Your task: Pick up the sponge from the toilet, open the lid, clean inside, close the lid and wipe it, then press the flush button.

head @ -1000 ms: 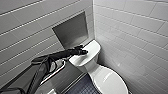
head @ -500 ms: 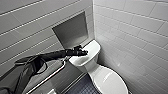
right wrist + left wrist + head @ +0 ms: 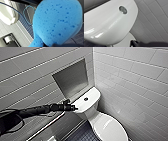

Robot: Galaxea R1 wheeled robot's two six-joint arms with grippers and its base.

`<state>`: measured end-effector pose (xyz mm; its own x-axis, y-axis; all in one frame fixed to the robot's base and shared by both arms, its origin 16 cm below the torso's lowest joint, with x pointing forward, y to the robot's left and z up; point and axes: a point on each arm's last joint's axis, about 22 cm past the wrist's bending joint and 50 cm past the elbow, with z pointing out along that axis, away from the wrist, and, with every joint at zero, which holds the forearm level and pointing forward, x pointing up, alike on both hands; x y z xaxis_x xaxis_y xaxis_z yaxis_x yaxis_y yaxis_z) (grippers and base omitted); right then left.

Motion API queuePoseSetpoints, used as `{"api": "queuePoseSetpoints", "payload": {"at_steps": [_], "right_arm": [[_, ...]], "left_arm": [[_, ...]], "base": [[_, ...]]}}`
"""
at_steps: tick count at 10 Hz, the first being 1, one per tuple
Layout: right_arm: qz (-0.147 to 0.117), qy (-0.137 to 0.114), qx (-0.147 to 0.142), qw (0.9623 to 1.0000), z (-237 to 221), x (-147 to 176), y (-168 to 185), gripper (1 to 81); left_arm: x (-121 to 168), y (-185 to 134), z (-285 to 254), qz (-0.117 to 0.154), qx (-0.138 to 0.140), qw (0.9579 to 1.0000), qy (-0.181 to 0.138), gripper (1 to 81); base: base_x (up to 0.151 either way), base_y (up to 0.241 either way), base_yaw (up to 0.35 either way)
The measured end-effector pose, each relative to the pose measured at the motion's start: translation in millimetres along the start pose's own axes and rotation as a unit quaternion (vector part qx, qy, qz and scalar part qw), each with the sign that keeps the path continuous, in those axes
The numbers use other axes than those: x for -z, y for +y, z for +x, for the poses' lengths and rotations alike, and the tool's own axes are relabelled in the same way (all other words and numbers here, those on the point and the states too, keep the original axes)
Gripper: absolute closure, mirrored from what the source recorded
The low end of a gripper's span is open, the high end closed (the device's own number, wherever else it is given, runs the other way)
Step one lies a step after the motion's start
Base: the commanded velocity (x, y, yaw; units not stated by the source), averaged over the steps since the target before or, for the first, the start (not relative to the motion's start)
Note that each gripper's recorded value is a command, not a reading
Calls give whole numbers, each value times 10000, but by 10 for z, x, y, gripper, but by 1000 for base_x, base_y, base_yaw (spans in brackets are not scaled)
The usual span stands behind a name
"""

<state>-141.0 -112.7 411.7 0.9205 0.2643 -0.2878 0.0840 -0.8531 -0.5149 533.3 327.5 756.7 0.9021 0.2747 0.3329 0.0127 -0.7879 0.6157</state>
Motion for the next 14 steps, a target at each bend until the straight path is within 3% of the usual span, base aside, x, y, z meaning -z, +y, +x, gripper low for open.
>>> {"api": "queuePoseSetpoints", "payload": {"at_steps": [2,3,6,8,11,14], "right_arm": [[-167,68,-69,9998,78,21,168,811],[-252,230,-11,9994,293,27,263,811],[-285,253,-55,9993,308,54,291,811],[-367,371,49,9986,385,135,338,811],[-459,818,241,9953,788,264,345,811],[-518,985,271,9934,896,326,352,811]], "left_arm": [[243,-280,-751,74,378,9985,-397,811],[302,-349,-1095,75,495,9972,-557,811],[503,-576,-2224,199,875,9902,-1071,811],[639,-471,-2831,102,902,9886,-1204,811],[809,-421,-3941,77,939,9851,-1439,811],[614,-591,-4847,270,907,9819,-1638,811]], "base": [[0,0,0],[0,0,0],[0,0,0],[0,0,0],[0,0,0],[0,0,0]]}}
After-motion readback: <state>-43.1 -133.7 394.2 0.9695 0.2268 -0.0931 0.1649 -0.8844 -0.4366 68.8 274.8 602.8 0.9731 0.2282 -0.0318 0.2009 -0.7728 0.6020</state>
